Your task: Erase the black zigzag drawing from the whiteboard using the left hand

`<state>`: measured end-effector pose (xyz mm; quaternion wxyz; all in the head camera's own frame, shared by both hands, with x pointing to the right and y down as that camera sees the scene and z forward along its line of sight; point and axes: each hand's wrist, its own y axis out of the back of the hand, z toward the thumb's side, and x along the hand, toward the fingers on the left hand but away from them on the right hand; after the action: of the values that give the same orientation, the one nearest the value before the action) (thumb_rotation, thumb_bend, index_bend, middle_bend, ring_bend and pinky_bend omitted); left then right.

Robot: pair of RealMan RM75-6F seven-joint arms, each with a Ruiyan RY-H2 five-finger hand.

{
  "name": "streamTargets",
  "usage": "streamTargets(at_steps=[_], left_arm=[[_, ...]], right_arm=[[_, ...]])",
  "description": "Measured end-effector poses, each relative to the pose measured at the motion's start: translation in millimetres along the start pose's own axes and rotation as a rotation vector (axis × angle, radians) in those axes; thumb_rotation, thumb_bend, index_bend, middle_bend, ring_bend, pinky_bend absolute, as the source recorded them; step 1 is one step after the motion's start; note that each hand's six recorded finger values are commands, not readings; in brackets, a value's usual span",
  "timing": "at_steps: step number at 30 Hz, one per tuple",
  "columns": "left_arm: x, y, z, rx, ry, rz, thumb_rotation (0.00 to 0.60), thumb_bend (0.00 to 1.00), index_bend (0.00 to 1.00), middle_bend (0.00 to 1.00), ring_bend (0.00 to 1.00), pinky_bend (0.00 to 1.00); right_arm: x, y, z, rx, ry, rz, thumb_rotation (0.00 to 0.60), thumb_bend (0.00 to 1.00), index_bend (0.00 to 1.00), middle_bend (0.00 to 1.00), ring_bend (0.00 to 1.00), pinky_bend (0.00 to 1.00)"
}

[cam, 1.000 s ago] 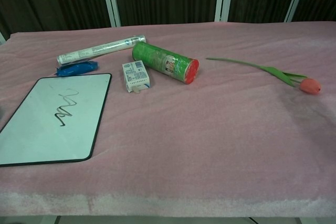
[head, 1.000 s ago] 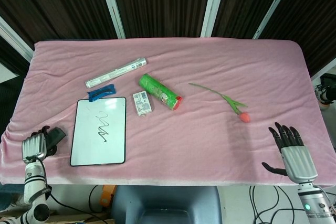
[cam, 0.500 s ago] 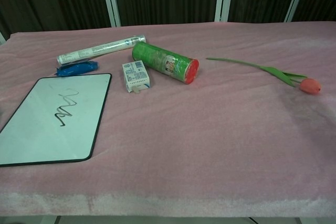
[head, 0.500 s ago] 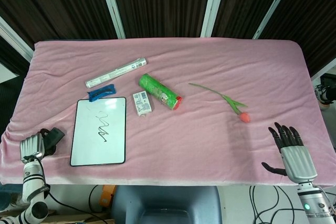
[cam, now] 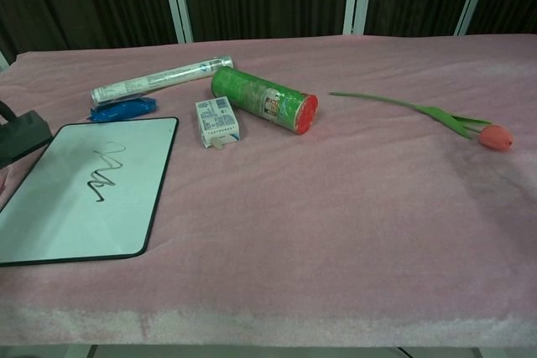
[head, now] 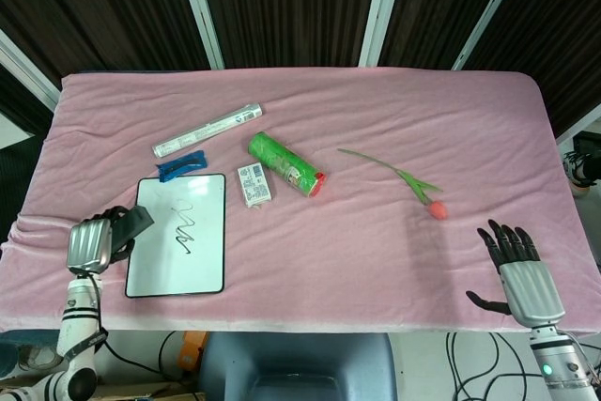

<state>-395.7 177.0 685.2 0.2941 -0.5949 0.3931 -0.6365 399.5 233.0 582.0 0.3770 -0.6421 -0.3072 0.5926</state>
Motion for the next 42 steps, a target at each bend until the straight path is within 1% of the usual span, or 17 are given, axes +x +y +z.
streamTargets(at_steps=[5, 9, 12, 16, 23, 32, 40, 42], left_arm=[[-5, -8, 36, 0.066, -0.072, -0.014, 0.6, 0.74, 0.62, 0.73, 0.64, 0.69], [-15, -23, 64, 0.125, -0.125, -0.043, 0.6, 0.73, 0.62, 0.73, 0.64, 0.69], [-26, -35, 79, 0.156, -0.162, -0.07, 0.6, 0.73, 0.62, 0.73, 0.64, 0.69], [-32, -46, 91, 0.173, -0.189, -0.084, 0.6, 0.72, 0.61, 0.73, 0.64, 0.69], [-30, -50, 91, 0.207, -0.183, -0.083, 0.6, 0.72, 0.62, 0.73, 0.64, 0.69], [-28, -58, 79, 0.22, -0.153, -0.114, 0.6, 0.71, 0.61, 0.73, 0.64, 0.69], [-18, -57, 72, 0.193, -0.122, -0.114, 0.6, 0.71, 0.61, 0.73, 0.64, 0.69], [-12, -55, 68, 0.179, -0.104, -0.11, 0.6, 0.71, 0.61, 0.73, 0.64, 0.69]], right_arm=[[0, 1, -1, -0.005, 0.002, 0.0, 0.6, 0.3, 0.0, 0.0, 0.0, 0.12], [1, 2, -2, -0.01, 0.003, -0.003, 0.6, 0.3, 0.0, 0.0, 0.0, 0.12], [2, 3, -3, -0.014, 0.003, -0.004, 0.6, 0.3, 0.0, 0.0, 0.0, 0.12], [3, 4, -3, -0.016, 0.004, -0.007, 0.6, 0.3, 0.0, 0.0, 0.0, 0.12], [2, 4, -4, -0.015, 0.001, -0.008, 0.6, 0.3, 0.0, 0.0, 0.0, 0.12], [2, 4, -4, -0.014, 0.001, -0.008, 0.6, 0.3, 0.0, 0.0, 0.0, 0.12], [2, 5, -4, -0.016, 0.001, -0.008, 0.6, 0.3, 0.0, 0.0, 0.0, 0.12], [2, 5, -4, -0.016, 0.002, -0.009, 0.6, 0.3, 0.0, 0.0, 0.0, 0.12]])
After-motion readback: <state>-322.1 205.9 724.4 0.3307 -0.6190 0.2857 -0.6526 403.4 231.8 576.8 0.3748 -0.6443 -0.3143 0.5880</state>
